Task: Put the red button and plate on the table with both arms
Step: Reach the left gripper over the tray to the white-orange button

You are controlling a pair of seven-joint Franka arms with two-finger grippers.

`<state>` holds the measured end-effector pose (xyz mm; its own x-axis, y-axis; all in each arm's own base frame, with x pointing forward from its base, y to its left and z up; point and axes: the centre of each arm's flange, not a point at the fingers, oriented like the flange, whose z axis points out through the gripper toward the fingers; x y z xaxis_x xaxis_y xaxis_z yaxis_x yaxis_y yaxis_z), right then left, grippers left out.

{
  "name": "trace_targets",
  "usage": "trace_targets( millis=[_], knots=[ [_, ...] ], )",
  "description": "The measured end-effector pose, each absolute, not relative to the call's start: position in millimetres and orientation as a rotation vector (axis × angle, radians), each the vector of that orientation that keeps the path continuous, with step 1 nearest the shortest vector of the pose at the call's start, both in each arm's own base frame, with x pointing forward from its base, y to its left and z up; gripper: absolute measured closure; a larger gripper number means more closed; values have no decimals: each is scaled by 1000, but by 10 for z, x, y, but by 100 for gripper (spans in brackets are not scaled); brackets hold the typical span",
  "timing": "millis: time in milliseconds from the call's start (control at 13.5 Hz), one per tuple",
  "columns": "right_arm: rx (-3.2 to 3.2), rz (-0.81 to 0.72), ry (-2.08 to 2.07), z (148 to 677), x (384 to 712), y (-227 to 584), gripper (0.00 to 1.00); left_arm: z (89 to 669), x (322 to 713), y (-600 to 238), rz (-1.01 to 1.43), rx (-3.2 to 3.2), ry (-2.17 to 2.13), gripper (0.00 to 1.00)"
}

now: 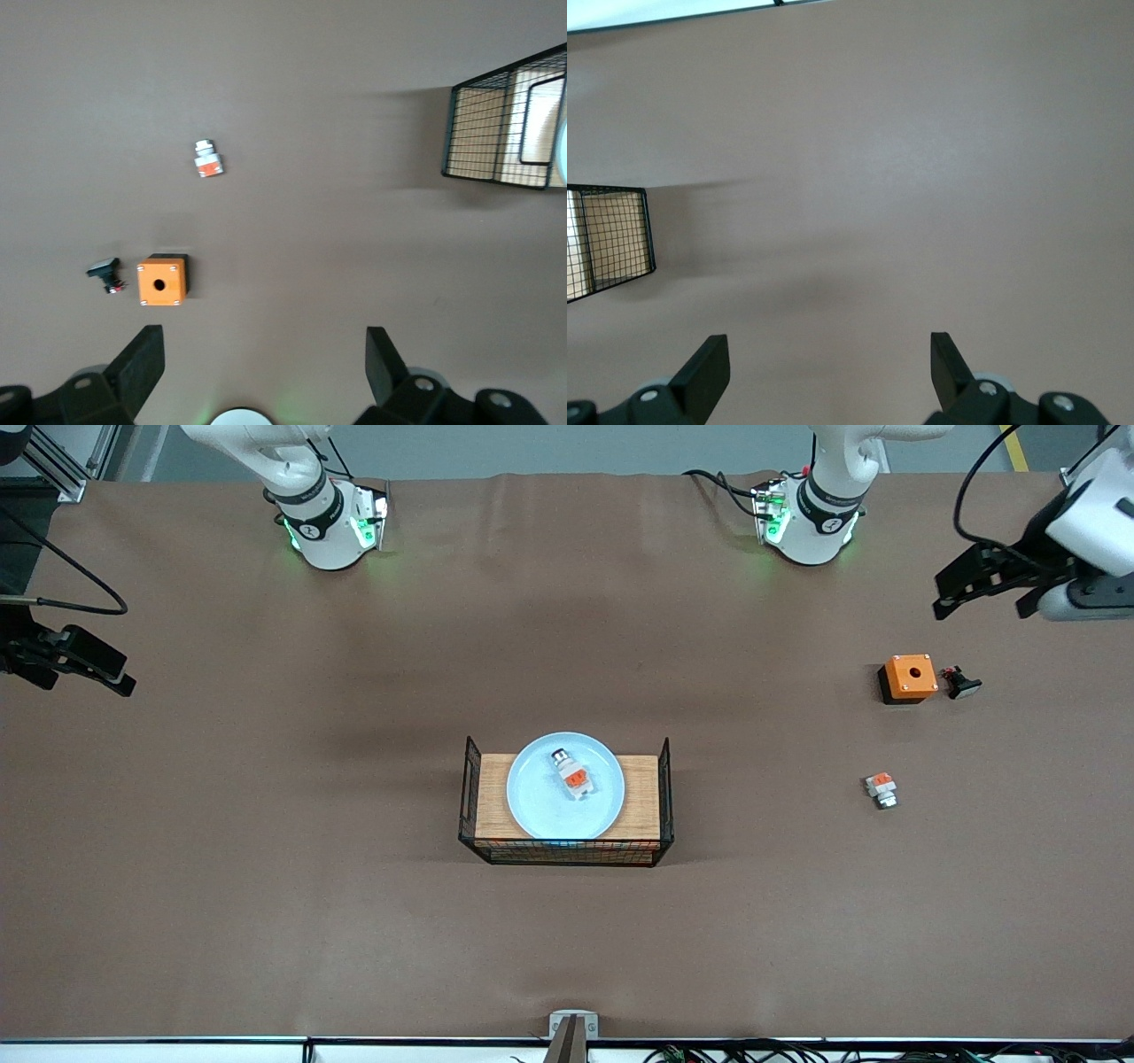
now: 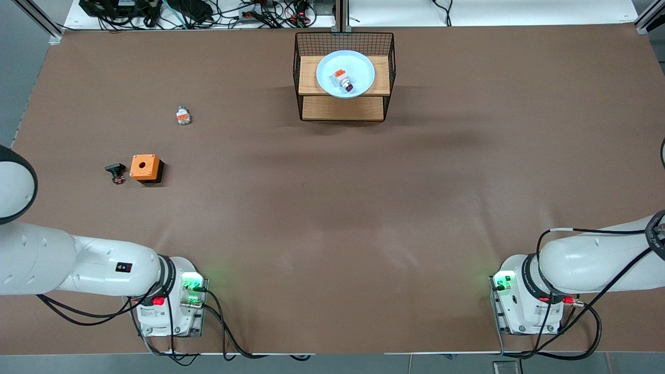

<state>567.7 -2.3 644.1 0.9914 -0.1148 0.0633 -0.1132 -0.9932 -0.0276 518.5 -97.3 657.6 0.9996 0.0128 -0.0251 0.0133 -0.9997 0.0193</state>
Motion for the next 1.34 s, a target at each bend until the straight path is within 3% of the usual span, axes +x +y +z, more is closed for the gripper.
trace_targets(
  millis=[743,1337],
  knots=[
    [-3115,-71,76,6470,5630,346,0,6031,5474,-2883,-43,3011,319,0],
    [-3114,24,246,6449,5477,963,0,5131,5564,-4087,-99,2848,556,0]
  ],
)
